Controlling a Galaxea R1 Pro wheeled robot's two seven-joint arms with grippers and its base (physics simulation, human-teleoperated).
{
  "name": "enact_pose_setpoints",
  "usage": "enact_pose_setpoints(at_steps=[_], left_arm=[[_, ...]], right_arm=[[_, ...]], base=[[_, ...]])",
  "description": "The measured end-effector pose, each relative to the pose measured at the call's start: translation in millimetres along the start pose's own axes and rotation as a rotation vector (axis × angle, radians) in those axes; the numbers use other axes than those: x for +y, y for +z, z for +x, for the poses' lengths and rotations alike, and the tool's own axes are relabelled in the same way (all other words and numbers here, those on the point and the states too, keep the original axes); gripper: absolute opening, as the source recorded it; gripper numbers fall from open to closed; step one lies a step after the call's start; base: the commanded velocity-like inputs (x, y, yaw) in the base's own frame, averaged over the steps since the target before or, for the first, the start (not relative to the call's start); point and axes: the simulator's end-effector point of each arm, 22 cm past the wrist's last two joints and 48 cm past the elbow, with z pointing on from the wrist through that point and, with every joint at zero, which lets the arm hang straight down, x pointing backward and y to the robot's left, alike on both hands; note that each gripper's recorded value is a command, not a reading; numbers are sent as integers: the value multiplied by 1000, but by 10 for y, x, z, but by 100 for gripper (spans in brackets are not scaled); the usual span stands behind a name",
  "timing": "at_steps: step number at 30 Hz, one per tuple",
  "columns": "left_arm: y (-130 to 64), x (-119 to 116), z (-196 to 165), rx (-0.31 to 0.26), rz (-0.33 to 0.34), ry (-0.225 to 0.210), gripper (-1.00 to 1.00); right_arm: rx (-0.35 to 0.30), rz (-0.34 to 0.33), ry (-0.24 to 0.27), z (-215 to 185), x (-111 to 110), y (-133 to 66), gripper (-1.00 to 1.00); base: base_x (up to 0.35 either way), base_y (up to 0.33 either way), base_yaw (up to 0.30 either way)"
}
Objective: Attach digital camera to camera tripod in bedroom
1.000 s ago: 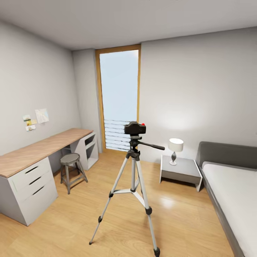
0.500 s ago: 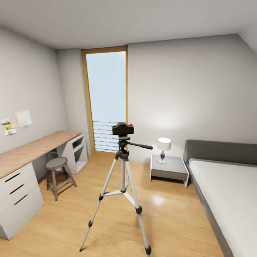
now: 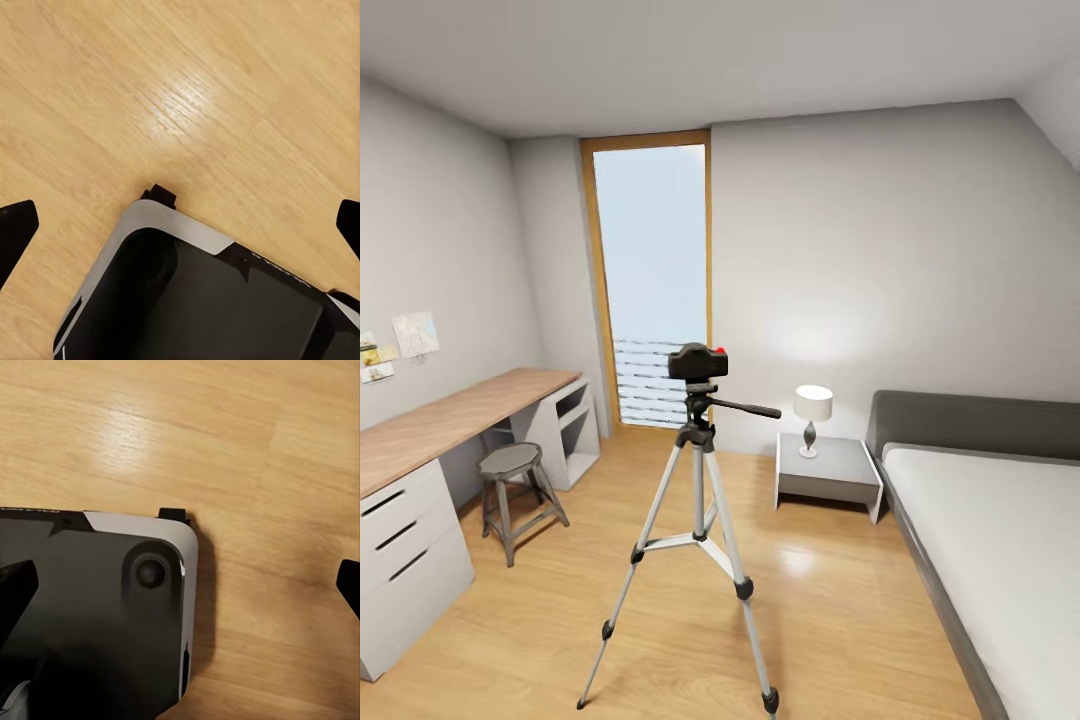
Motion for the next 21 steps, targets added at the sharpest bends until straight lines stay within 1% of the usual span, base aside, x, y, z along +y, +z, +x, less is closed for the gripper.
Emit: enact_pose_setpoints(at_steps=[21], left_arm=[[0, -1, -2, 0, 0, 1, 100]], right_arm=[[1, 2, -1, 3, -16, -2, 100]], base=[[0, 0, -1]])
